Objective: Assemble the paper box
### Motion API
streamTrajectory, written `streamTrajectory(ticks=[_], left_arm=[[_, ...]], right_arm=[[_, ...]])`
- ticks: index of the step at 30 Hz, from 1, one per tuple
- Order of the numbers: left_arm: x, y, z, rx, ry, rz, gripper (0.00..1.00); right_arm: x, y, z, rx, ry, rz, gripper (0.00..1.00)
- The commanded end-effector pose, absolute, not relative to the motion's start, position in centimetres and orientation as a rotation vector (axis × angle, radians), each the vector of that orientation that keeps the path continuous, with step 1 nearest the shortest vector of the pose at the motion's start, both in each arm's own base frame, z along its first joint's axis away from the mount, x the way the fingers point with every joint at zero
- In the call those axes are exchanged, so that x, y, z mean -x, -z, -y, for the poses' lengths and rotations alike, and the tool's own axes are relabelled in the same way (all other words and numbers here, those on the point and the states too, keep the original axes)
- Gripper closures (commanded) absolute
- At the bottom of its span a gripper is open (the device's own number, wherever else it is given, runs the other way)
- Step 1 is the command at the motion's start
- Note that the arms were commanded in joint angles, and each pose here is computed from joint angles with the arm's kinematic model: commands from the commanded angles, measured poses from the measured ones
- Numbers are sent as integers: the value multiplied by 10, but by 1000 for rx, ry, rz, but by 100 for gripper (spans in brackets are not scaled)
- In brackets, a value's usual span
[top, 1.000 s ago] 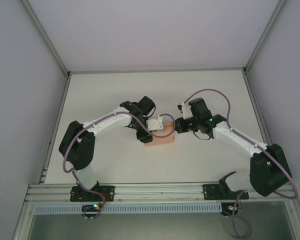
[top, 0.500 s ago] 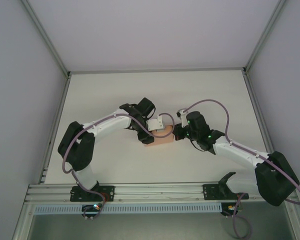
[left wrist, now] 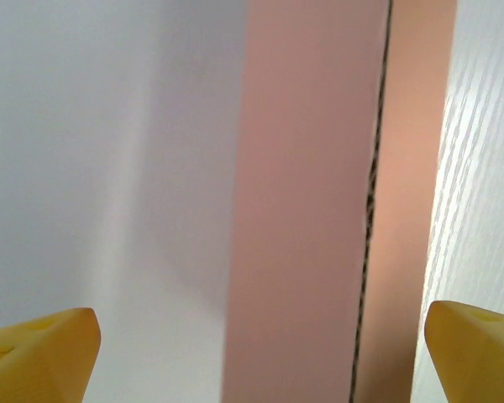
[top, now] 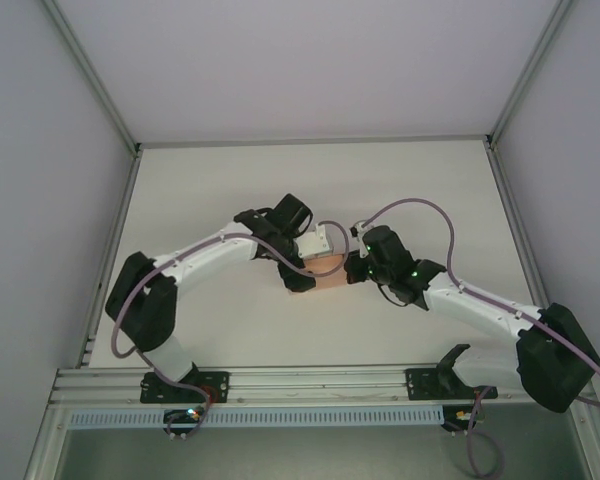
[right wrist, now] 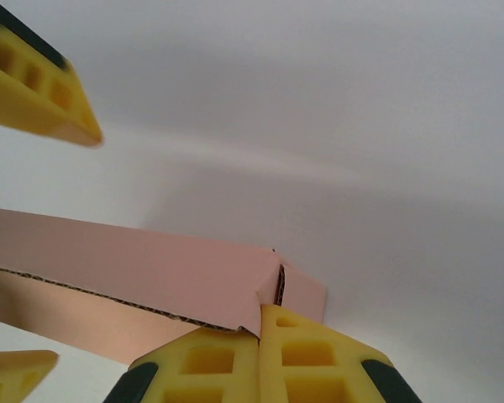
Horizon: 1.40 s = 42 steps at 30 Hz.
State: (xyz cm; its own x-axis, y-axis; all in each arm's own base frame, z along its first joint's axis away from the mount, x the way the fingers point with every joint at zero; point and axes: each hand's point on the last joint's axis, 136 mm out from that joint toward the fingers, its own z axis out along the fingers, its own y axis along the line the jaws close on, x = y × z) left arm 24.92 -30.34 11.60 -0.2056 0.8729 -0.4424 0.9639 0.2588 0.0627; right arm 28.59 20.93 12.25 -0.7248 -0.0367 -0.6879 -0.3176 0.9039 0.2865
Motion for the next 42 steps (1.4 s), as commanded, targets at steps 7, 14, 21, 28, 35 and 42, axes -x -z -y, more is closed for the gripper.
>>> streamTrajectory(ticks=[7,14,21,28,35,42], left_arm=[[-256,-169,268,-1156,217,-2229,0],[-248,-158,228,-914,208,-2377,28],[-248,-156,240,-935,317,-2402,45],[-238,-152,246,-980,370,-2406,47],[-247,-144,245,-973,322,-2425,57],[-251,-143,249,-970,316,-2419,84]], right_arm=[[-254,-77,-180,168,-256,-2619,100],[-255,-79,-189,189,-279,-2638,100],[-258,-79,-194,201,-286,-2644,100],[-257,-79,-194,202,-278,-2656,100],[-257,-85,-197,212,-313,-2631,100],[-256,-83,-198,227,-311,-2628,100]])
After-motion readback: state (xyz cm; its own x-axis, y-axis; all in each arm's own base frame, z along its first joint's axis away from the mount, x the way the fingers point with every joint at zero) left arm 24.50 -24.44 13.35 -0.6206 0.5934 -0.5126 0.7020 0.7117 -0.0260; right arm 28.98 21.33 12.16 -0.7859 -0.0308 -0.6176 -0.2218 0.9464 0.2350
